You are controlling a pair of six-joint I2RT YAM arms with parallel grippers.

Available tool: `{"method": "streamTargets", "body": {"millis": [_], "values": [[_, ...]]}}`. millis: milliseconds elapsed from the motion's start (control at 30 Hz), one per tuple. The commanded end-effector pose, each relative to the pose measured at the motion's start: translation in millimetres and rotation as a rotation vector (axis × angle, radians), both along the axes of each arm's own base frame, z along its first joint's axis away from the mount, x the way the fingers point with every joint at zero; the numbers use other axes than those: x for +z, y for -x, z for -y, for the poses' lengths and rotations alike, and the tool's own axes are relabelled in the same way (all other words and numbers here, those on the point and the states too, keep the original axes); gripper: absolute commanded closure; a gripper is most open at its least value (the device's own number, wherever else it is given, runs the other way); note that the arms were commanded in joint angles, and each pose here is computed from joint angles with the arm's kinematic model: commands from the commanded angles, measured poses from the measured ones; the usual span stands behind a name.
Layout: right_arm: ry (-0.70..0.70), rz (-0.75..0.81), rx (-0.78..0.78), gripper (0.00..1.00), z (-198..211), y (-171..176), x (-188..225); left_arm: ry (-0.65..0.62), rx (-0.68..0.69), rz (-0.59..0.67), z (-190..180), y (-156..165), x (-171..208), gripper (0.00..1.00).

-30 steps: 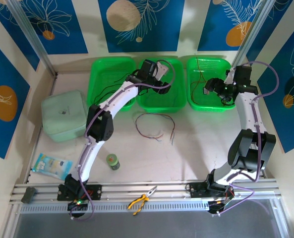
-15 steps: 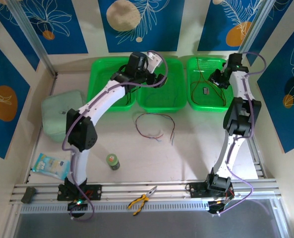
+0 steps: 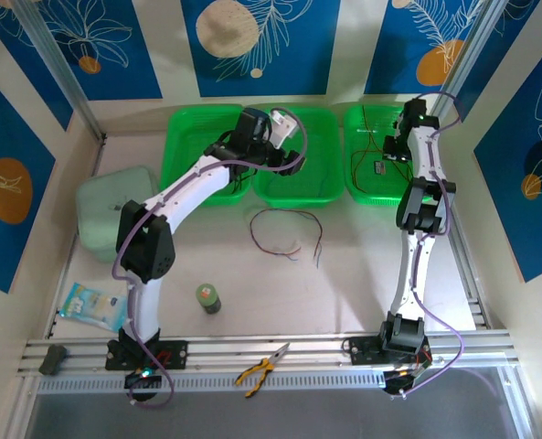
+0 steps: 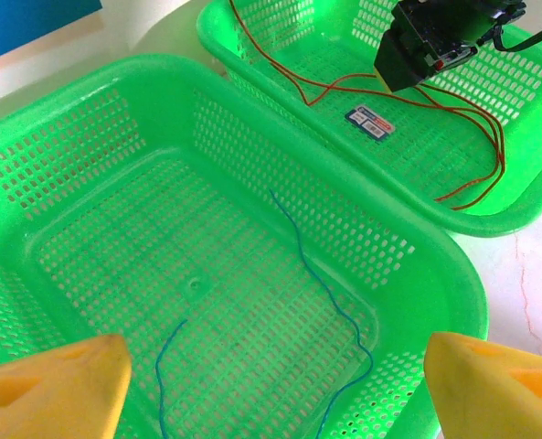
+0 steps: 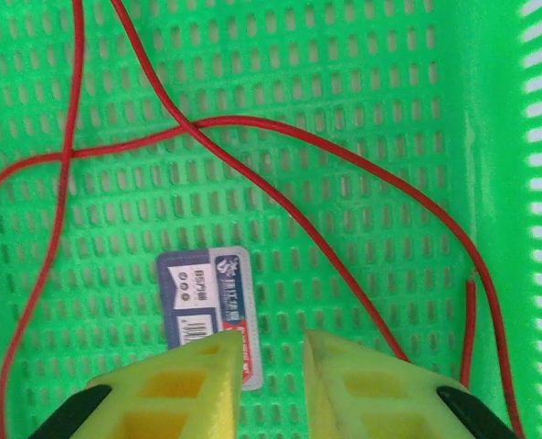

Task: Untangle the cables

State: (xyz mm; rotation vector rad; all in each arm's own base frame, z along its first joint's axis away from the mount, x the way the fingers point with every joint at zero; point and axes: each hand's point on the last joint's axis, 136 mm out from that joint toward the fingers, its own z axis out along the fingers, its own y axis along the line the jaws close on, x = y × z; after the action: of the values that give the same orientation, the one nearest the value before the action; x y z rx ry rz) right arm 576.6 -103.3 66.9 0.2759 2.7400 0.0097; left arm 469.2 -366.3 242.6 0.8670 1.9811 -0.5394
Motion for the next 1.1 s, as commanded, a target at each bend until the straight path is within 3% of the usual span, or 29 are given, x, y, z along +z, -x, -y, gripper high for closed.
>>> {"method": "streamTargets", "body": {"millis": [0,567,833,1067], "values": [[0.054,-0.029,0.055,0.75,12.7,5.0,-9.6,0.052,-0.004,0.023,-4.2,6.0,21.7,0.17],[0.021,-0.072,0.058,0.77,29.0,8.9,-41.8,0.059,-0.003,0.001,-4.9,8.8,10.0,0.17],[0.028,-0.088,0.102,0.98,18.0,11.0,-41.3,0.075,0.004,-0.001,-4.7,8.9,13.2,0.17],[0.049,-0.097,0.13,1.0,6.4,17.2,-24.4,0.073,0.003,0.0,-7.4,13.3,15.6,0.18]]}}
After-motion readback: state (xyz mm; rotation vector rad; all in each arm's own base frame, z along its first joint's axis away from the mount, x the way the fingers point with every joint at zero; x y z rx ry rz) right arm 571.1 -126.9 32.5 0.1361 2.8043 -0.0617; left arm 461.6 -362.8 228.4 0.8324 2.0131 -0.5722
